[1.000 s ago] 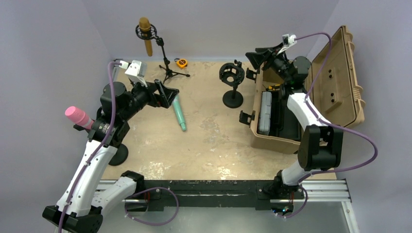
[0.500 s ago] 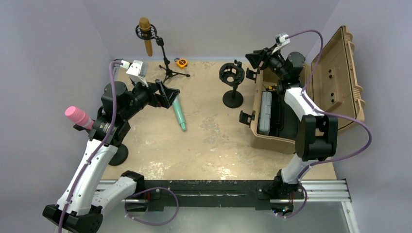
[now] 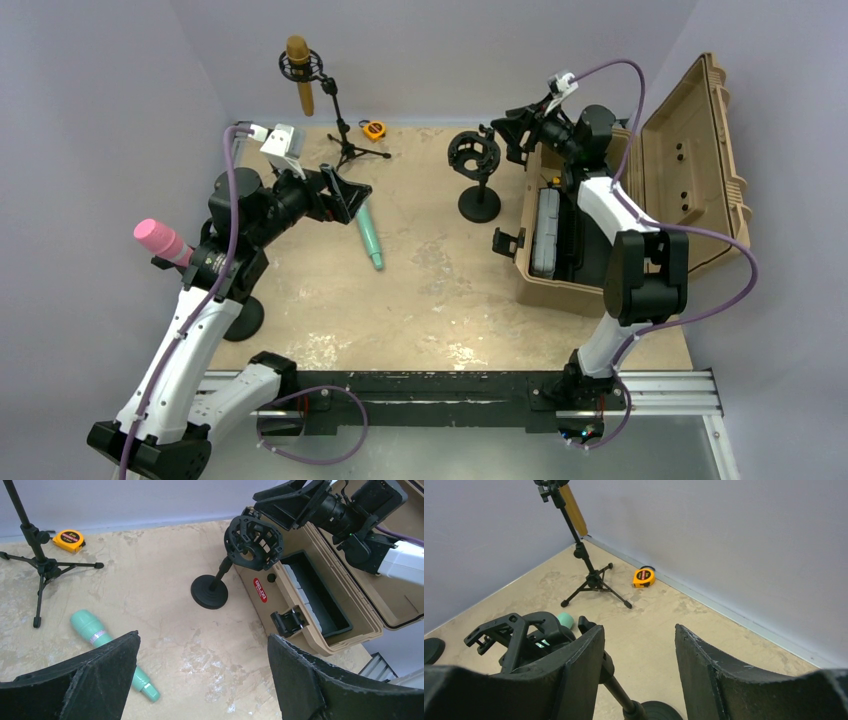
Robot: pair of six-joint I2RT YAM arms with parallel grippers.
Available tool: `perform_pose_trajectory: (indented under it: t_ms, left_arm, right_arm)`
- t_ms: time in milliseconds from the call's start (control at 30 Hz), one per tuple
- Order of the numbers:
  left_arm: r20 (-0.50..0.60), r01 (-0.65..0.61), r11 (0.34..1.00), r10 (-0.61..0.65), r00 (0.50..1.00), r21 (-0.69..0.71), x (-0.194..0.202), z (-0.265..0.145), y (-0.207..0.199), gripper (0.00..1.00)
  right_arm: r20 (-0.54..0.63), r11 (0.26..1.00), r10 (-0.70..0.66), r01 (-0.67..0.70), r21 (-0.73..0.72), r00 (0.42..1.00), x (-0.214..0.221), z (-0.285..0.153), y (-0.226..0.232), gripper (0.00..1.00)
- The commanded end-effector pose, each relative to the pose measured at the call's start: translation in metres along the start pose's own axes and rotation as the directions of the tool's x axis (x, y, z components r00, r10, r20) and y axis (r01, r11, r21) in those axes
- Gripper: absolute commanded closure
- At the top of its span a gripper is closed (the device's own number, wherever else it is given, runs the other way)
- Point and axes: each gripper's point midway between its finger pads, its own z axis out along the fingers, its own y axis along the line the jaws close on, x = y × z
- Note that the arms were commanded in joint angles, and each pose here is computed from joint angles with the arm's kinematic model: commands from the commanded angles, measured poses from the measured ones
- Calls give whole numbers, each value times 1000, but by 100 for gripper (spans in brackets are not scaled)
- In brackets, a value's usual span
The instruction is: Remove the microphone from the stand
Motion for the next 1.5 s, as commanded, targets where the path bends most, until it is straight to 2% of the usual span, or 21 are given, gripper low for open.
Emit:
perform_pose_trajectory:
  t_ms: [0, 233, 433, 633, 767, 1033, 1100, 1267, 1467]
  left_arm:
    - [66, -15, 999, 12, 998, 46, -24, -5, -16, 5]
    - [64, -14, 999, 11, 998, 49, -24, -5, -16, 5]
    - [64, -14, 999, 11, 998, 51, -24, -5, -17, 5]
    - [62, -16, 999, 13, 998, 47, -23, -5, -17, 5]
    - [62, -17, 999, 14, 998, 51, -23, -6, -18, 5]
    - [64, -16, 998, 12, 998, 64, -24, -7, -22, 5]
    - [65, -17, 997, 12, 998, 70, -24, -8, -24, 5]
    - [68, -21, 998, 17, 998, 63, -25, -9, -23, 5]
    - [68, -25, 998, 21, 997, 63, -24, -9, -24, 5]
  right_arm:
    - [65, 996, -82, 85, -33, 994, -41, 1, 15, 46]
    - [75, 995, -92, 96, -41, 993, -46, 2, 23, 45]
    - [21, 997, -66, 66, -25, 998, -19, 7, 12, 46]
    - [-5, 995, -42, 42, 86, 999, -2, 8, -12, 47]
    - [-61, 975, -6, 19, 222, 998, 22, 1, -38, 47]
    - [-101, 935, 21, 16, 354, 995, 48, -17, -47, 47]
    - [-55, 936, -1, 21, 351, 998, 31, -17, -42, 47]
    - [85, 951, -68, 39, 307, 994, -46, -12, -22, 45]
    - [132, 954, -110, 67, 293, 985, -92, -9, -11, 41]
